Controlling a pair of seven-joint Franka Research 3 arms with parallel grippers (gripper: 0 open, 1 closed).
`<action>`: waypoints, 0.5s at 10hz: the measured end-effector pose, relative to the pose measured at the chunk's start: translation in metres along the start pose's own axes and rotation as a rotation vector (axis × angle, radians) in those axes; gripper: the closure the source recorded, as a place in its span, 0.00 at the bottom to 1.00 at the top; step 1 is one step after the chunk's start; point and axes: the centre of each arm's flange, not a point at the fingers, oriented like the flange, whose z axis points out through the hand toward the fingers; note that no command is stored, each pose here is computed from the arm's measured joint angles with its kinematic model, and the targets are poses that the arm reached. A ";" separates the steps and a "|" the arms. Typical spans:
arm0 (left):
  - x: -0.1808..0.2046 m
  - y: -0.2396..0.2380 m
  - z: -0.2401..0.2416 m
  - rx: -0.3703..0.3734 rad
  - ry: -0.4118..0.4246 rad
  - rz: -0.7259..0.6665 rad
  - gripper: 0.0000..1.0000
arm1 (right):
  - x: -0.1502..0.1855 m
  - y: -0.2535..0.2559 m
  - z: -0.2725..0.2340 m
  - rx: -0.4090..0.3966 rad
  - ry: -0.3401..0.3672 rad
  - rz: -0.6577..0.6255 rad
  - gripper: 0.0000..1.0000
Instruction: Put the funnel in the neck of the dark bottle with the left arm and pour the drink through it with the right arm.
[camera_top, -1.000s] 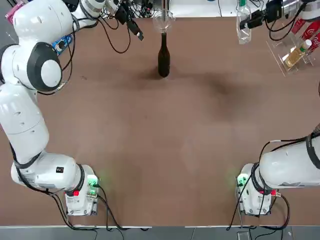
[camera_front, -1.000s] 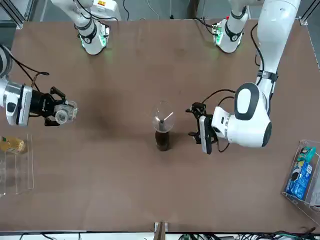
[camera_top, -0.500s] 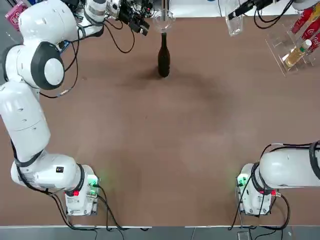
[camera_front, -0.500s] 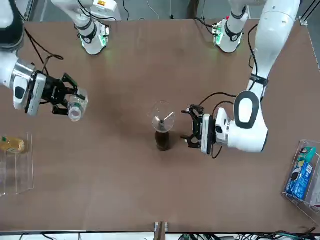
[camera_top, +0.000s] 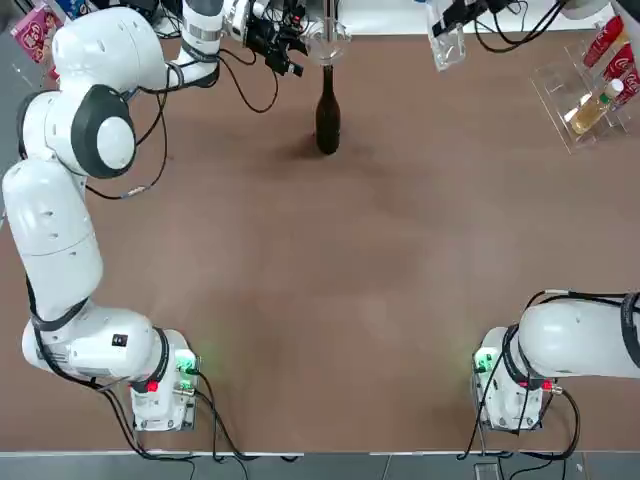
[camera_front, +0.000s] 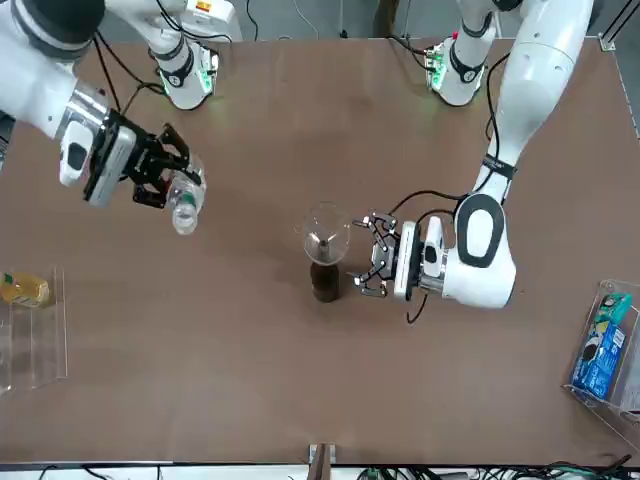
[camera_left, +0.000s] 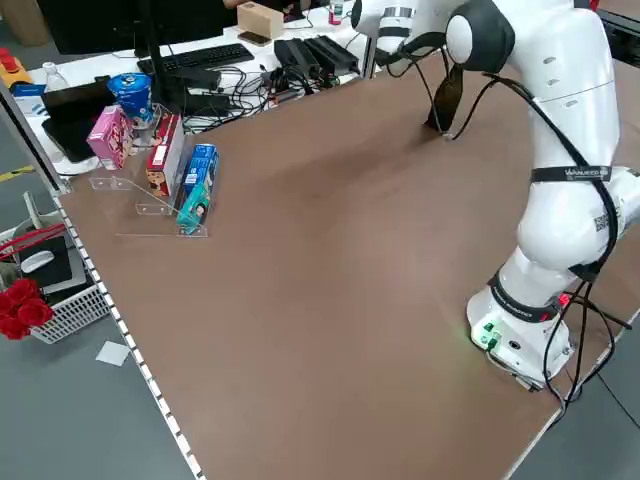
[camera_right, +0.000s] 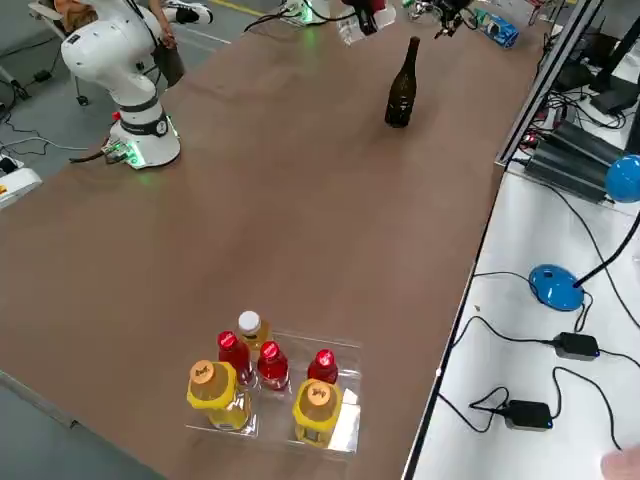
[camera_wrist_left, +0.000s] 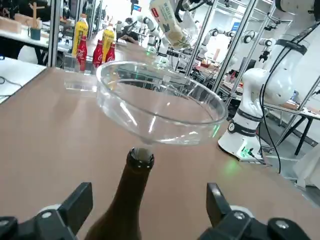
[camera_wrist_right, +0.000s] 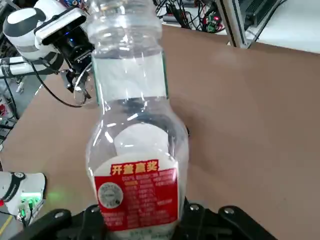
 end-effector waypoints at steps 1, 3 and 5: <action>0.001 0.000 0.004 -0.004 0.010 0.021 0.00 | 0.002 -0.019 0.004 -0.017 -0.010 0.026 0.58; -0.001 0.001 0.016 -0.021 0.031 0.077 0.00 | 0.003 -0.047 0.012 -0.045 -0.029 0.098 0.58; -0.008 0.001 0.032 -0.045 0.061 0.112 0.00 | 0.004 -0.074 0.025 -0.098 -0.042 0.152 0.58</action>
